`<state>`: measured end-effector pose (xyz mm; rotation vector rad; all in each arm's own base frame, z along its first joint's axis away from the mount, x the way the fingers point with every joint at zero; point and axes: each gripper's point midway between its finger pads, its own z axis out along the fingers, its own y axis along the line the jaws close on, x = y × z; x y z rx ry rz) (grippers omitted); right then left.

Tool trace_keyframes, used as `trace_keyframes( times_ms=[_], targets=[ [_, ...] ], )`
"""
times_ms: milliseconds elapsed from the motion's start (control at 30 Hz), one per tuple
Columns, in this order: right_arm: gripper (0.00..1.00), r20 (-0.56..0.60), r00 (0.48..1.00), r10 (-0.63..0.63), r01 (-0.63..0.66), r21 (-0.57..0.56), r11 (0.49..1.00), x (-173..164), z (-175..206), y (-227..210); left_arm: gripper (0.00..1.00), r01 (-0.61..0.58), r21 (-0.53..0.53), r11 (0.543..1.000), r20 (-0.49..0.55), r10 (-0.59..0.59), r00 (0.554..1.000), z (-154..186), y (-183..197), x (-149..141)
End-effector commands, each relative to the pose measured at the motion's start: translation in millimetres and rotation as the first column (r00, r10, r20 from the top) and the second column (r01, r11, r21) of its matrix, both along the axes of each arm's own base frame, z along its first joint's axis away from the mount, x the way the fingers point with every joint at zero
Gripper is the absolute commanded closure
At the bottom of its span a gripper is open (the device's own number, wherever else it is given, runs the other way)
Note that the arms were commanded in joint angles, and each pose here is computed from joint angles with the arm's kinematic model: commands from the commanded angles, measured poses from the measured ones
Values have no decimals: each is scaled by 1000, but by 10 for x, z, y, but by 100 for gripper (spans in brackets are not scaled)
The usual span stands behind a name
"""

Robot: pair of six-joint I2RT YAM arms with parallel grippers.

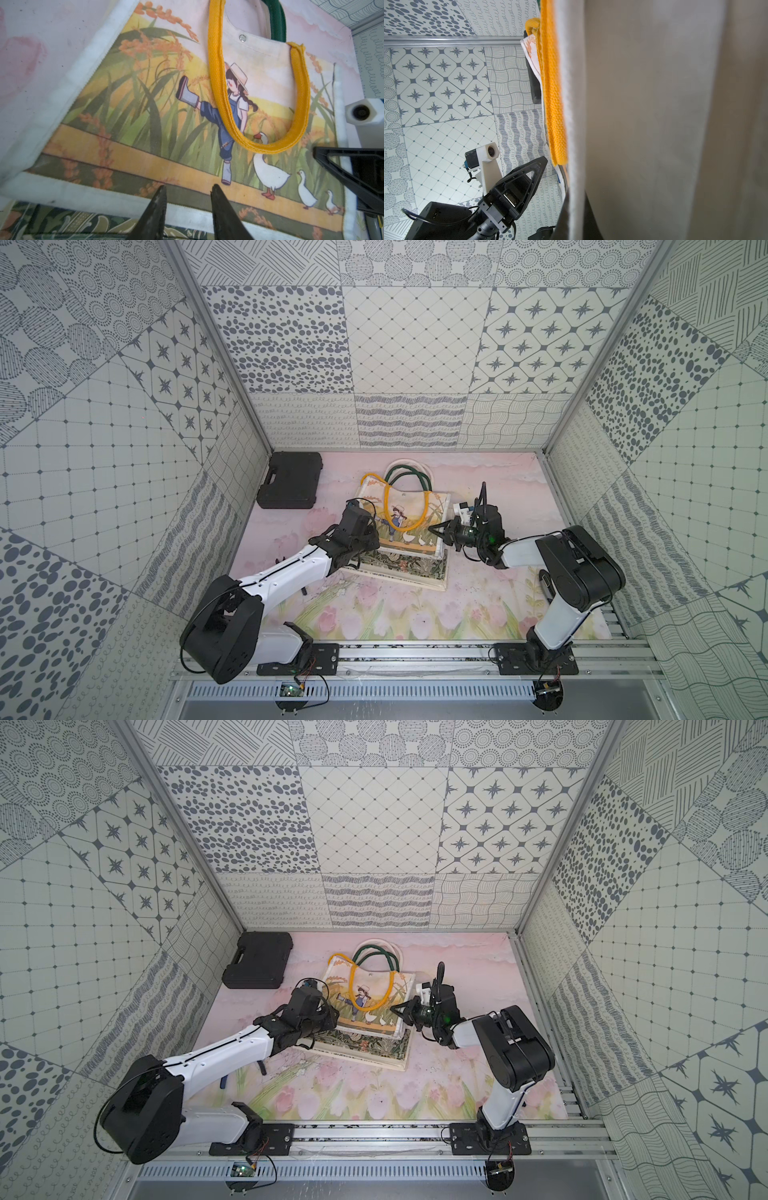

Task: Put away the canvas bag
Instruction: Adjust the canvas bag at the center of the board.

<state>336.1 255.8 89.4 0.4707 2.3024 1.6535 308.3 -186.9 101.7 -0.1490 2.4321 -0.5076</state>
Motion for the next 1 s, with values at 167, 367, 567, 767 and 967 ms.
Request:
trace_keyframes(
  times_ms=[167, 367, 567, 767, 967],
  targets=[
    [100, 0, 996, 85, -84, 168, 982, -146, 310, 181, 61, -21, -14, 1000, 34, 22, 999, 63, 16, 61],
    [100, -19, 989, 146, -146, -8, 989, -427, 210, 135, 61, -30, -26, 999, 37, 31, 999, 61, 44, 52],
    [100, -25, 986, 162, -164, -112, 980, -604, 169, 29, 61, -27, -23, 999, 20, 27, 999, -8, 32, 74],
    [100, -72, 993, 92, -100, -105, 989, -621, -9, 0, 61, -27, -18, 999, 9, 27, 1000, -54, 31, 81],
    [100, -60, 998, -36, 29, -121, 992, -607, -121, -132, 60, -34, -22, 999, 5, 34, 999, -71, 57, 82]
  ],
)
